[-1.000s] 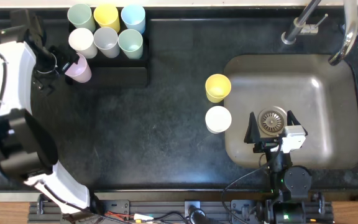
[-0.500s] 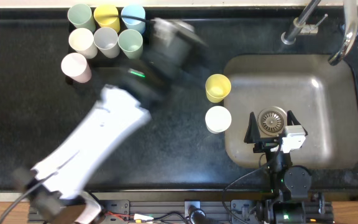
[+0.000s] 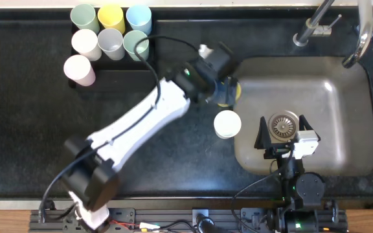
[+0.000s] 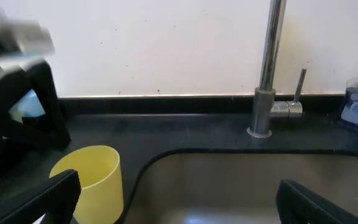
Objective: Store Cups
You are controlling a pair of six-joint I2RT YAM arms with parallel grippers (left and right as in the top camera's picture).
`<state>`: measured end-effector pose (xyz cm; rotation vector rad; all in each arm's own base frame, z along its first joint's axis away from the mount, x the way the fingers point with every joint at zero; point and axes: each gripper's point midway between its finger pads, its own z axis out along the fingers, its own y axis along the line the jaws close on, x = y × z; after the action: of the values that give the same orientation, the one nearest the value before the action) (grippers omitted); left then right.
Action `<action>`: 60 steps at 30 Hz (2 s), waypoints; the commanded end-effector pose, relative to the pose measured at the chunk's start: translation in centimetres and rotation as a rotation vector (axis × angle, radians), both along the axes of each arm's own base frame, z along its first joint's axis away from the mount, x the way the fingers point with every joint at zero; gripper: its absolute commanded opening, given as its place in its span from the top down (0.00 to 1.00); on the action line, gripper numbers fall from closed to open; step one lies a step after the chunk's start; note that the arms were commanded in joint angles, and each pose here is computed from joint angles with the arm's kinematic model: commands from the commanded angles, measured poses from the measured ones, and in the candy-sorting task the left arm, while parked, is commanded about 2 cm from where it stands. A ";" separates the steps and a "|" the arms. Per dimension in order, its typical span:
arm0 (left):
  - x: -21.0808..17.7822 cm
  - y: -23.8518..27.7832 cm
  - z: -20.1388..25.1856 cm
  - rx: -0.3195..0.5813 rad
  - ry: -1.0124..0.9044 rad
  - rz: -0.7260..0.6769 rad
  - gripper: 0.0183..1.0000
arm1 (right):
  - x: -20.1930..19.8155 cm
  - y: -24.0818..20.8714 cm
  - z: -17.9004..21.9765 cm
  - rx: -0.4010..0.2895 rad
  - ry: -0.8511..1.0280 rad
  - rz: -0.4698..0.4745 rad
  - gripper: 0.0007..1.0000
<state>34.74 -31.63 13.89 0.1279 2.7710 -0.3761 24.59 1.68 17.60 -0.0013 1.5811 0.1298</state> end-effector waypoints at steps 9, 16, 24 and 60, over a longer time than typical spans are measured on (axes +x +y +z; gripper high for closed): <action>0.8 0.1 -3.6 -0.082 0.164 0.071 0.00 | 0.0 0.0 -0.4 0.004 0.000 0.001 0.00; 0.8 0.2 -4.1 -0.076 0.178 0.091 0.00 | 0.0 0.0 -0.3 0.004 0.000 0.001 0.00; 1.3 0.9 -5.6 -0.059 0.206 0.134 0.00 | 0.0 0.0 -0.4 0.004 0.000 0.001 0.00; 4.0 31.1 3.5 -0.037 0.252 1.087 0.98 | 0.0 0.0 -0.4 0.004 0.000 0.001 0.00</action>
<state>39.21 -1.25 19.75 -1.2408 2.5979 -0.2302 24.59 1.69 17.59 -0.0016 1.5815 0.1301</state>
